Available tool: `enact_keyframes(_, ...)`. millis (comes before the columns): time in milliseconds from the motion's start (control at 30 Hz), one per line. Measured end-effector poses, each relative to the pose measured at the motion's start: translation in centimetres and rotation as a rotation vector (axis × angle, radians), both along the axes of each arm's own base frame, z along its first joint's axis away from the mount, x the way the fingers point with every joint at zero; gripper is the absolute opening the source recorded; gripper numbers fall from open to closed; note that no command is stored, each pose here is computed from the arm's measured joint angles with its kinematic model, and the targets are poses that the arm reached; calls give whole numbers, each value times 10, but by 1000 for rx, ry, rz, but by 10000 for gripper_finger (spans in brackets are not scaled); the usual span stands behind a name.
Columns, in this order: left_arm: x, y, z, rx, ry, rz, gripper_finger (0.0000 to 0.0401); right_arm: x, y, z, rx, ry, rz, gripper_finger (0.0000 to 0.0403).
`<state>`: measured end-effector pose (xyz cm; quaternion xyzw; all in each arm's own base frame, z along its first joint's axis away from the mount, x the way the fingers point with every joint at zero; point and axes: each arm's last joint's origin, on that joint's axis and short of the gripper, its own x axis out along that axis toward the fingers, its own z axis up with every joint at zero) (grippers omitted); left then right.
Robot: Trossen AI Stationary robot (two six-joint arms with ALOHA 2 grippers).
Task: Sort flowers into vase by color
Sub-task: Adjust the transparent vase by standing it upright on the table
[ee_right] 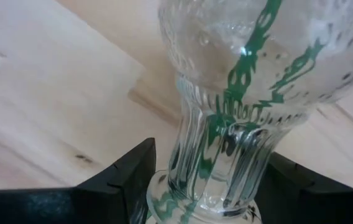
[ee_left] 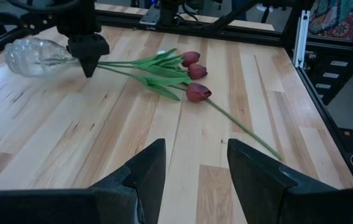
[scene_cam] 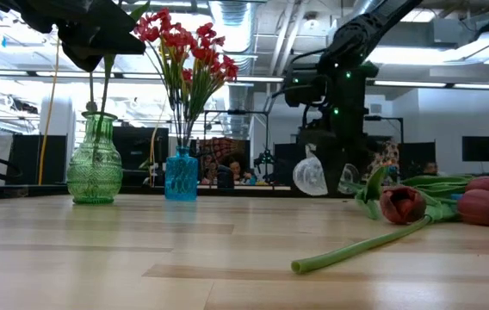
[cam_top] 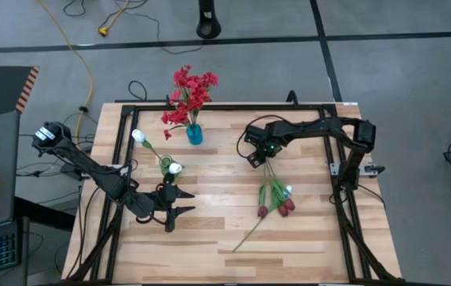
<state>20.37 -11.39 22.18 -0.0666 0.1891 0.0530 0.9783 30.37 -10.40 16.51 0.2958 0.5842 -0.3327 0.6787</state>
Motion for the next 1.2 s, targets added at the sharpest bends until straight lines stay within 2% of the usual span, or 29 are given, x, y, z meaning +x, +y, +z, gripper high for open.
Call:
enact_keyframes(367,0,0,0,0,0,0,160,-4,-7,9,110,24,-18,241)
enact_keyframes(900,2,-1,5,4,-43,-12,160,-7,-7,9,122,45,-1,241)
enact_keyframes(1200,2,-1,5,4,-45,-12,160,-13,-3,10,226,86,48,241)
